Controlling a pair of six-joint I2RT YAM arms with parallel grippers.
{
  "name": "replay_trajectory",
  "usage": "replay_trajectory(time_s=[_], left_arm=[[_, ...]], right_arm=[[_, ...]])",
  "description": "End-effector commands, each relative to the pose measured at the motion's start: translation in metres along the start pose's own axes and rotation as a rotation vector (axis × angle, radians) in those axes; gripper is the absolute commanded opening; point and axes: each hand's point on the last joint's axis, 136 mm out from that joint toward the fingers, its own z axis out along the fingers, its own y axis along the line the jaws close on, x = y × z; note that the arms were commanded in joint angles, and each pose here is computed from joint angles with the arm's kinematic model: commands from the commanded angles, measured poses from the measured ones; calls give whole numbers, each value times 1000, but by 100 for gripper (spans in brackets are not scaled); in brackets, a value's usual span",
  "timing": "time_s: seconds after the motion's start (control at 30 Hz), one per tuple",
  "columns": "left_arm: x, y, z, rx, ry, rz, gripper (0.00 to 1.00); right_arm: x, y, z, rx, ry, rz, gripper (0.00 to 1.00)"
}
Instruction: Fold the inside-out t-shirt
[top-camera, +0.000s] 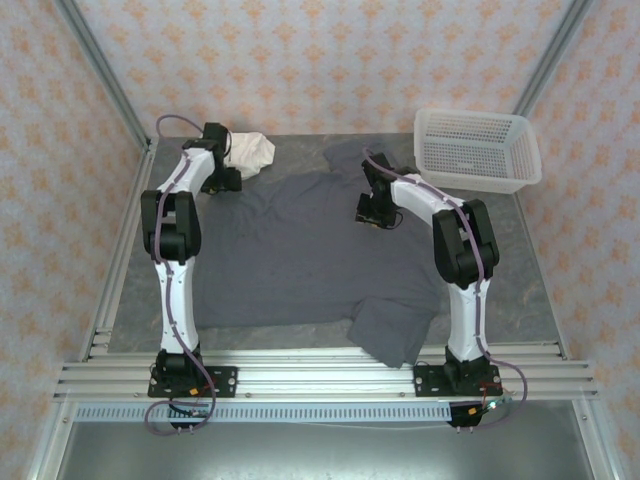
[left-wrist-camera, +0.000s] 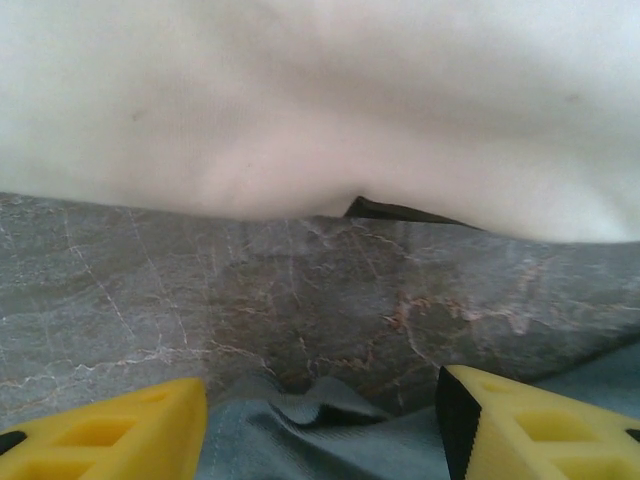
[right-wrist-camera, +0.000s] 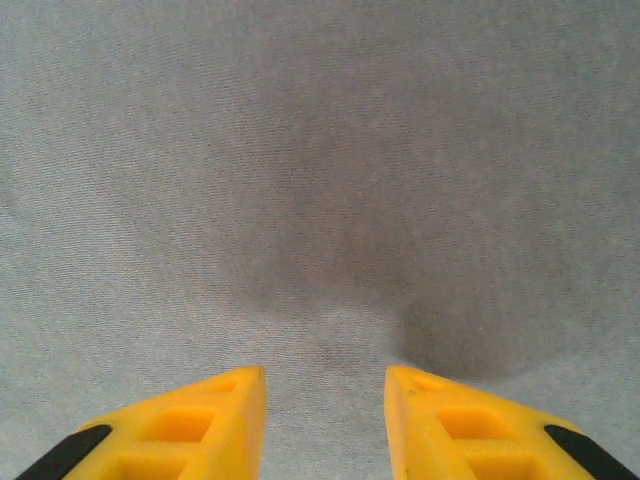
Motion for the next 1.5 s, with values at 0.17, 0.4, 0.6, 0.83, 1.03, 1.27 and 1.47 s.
replay_trajectory(time_s=[0.17,0.4,0.6,0.83,1.03,1.27,1.47], left_arm=[[4,28,25,-68,58,-50,50],[15,43,32,-19,91,-148,11],[13,62,20,-20,44,-244,0],[-38,26,-62,238,-222,-358,35],[-88,-74,-125,355,-405,-229,35],[-126,-130,-77,371,-410,-208,10],[-130,-162,-37,402,-423,-162,0]], right_arm=[[12,-48,-11,155,-5,119,35],[35,-117,-13,293,-12,310,26],[45,-136,-9,305,19,360,24],[24,-72,-31,24,5,247,28],[0,-28,-70,-122,-83,191,39],[-10,-13,-105,-188,-141,212,40],[-12,-14,-117,-173,-165,204,39]])
